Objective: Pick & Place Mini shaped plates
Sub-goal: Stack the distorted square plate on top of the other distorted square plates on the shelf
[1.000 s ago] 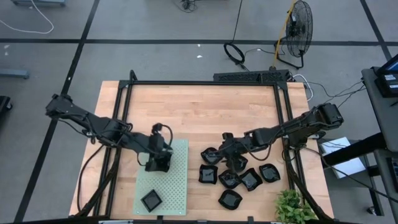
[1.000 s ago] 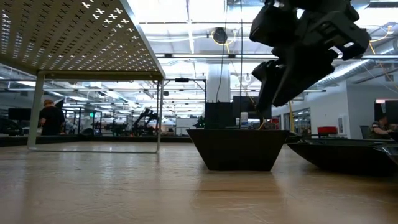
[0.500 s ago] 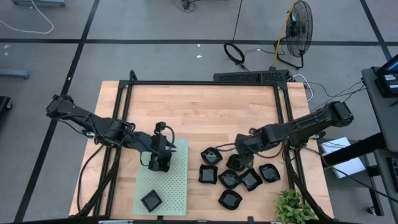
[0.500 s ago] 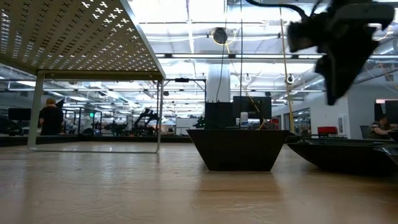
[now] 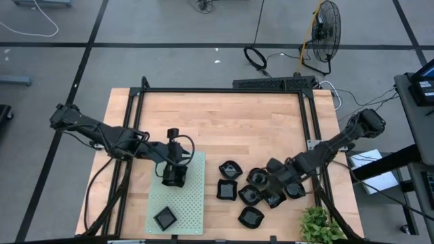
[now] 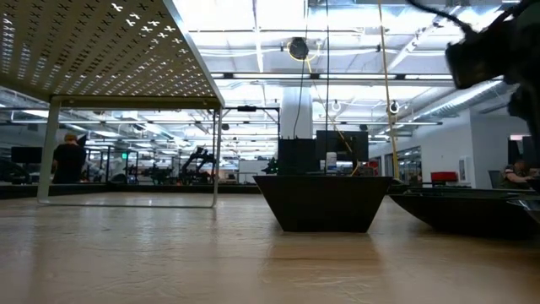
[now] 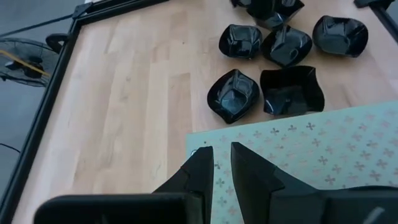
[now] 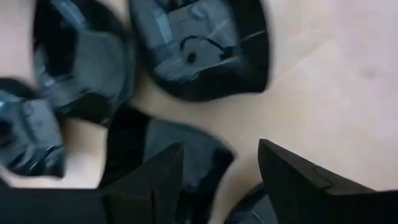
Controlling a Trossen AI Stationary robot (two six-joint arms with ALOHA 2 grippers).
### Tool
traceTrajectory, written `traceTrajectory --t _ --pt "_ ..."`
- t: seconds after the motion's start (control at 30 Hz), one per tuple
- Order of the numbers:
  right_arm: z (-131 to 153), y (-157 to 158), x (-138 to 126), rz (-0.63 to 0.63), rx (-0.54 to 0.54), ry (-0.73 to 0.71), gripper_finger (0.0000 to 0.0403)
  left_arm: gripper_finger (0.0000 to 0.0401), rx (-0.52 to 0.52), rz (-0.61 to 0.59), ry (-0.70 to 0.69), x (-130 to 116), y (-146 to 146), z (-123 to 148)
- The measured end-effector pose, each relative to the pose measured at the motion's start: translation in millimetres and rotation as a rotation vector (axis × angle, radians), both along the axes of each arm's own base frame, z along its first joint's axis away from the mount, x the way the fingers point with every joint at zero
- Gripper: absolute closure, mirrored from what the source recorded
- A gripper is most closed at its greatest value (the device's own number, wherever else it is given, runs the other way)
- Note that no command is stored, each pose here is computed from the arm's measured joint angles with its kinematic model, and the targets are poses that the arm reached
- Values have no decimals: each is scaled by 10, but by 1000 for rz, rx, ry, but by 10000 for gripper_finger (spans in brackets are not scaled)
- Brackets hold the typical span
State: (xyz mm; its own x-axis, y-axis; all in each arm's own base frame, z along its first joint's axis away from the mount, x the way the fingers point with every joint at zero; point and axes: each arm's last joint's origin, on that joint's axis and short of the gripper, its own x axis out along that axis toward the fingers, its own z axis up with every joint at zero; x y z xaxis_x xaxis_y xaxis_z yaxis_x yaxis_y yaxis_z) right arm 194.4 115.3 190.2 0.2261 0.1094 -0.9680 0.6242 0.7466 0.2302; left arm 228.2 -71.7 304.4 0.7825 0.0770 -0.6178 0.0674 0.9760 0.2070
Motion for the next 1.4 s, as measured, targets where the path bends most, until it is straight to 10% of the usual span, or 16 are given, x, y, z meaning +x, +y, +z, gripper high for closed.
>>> traceTrajectory --t 0.97,1.4 --pt "-274 185 -105 -66 -46 93 279 338 27 -11 44 -27 9 -31" --pt "-287 162 -129 -20 -10 91 391 338 26 -11 44 -27 9 -30"
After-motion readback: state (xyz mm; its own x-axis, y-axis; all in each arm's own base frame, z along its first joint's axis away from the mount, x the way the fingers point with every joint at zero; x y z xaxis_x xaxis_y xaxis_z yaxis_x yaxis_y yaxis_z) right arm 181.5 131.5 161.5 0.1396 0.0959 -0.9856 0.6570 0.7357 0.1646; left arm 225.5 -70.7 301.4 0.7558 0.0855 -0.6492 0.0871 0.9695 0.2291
